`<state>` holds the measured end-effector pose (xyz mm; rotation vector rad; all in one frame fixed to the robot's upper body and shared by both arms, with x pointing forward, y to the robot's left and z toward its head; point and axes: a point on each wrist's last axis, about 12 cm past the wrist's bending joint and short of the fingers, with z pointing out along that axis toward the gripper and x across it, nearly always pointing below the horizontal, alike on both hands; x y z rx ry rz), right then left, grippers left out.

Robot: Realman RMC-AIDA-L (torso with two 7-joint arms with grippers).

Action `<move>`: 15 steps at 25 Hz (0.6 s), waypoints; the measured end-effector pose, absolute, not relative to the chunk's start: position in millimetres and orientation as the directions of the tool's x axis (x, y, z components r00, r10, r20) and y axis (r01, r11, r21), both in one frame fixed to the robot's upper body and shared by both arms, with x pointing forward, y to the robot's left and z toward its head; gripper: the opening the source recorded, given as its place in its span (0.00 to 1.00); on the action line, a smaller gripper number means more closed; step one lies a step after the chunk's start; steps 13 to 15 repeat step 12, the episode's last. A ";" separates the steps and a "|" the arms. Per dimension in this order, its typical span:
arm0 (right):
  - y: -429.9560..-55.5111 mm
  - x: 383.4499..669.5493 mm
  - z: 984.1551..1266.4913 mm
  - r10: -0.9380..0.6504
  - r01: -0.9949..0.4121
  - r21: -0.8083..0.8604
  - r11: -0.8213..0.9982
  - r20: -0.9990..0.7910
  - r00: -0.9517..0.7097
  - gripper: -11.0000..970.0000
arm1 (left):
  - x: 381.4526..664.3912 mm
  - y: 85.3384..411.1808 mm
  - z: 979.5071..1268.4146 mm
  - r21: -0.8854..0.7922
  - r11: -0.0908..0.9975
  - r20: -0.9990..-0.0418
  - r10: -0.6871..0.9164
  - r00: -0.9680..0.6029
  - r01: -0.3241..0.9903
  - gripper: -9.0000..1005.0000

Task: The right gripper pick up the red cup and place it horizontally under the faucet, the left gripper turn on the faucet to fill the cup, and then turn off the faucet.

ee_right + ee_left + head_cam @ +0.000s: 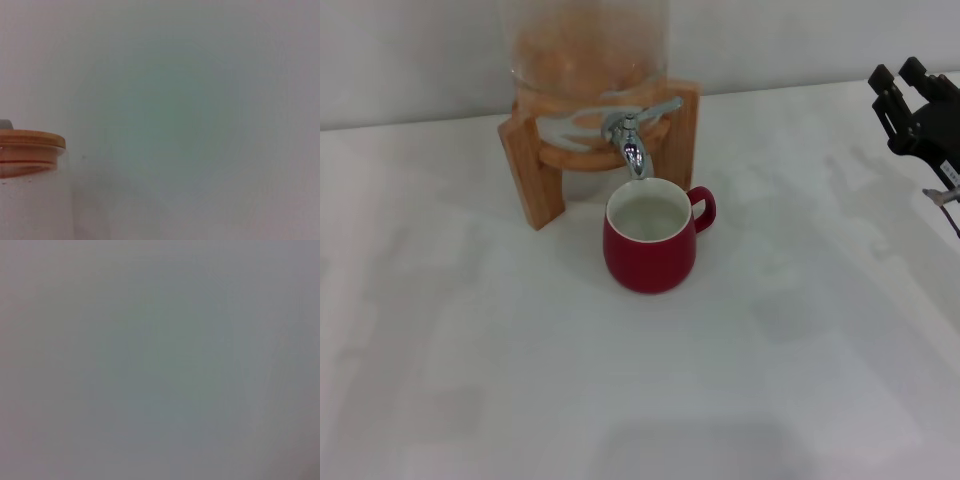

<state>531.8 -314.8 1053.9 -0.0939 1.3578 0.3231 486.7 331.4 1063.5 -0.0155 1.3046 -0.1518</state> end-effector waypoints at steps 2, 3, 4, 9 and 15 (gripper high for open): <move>-313.9 532.7 1054.2 0.166 -0.280 0.111 0.953 -0.970 0.178 0.40 | 485.9 335.7 1062.1 -0.084 0.993 -0.957 -0.102 0.272 0.078 0.86; -313.0 533.2 1054.3 0.160 -0.280 0.106 0.954 -0.971 0.179 0.40 | 484.9 338.8 1061.4 -0.073 0.996 -0.956 -0.085 0.280 0.056 0.86; -313.0 533.2 1054.3 0.160 -0.280 0.106 0.954 -0.971 0.179 0.40 | 484.9 338.8 1061.4 -0.073 0.996 -0.956 -0.085 0.280 0.056 0.86; -311.5 533.1 1053.8 0.155 -0.280 0.100 0.955 -0.971 0.180 0.40 | 482.5 344.2 1057.4 -0.080 0.996 -0.959 -0.084 0.270 0.025 0.86; -311.1 532.5 1053.3 0.155 -0.283 0.100 0.954 -0.972 0.177 0.40 | 482.0 344.7 1056.7 -0.082 0.996 -0.960 -0.085 0.268 0.023 0.86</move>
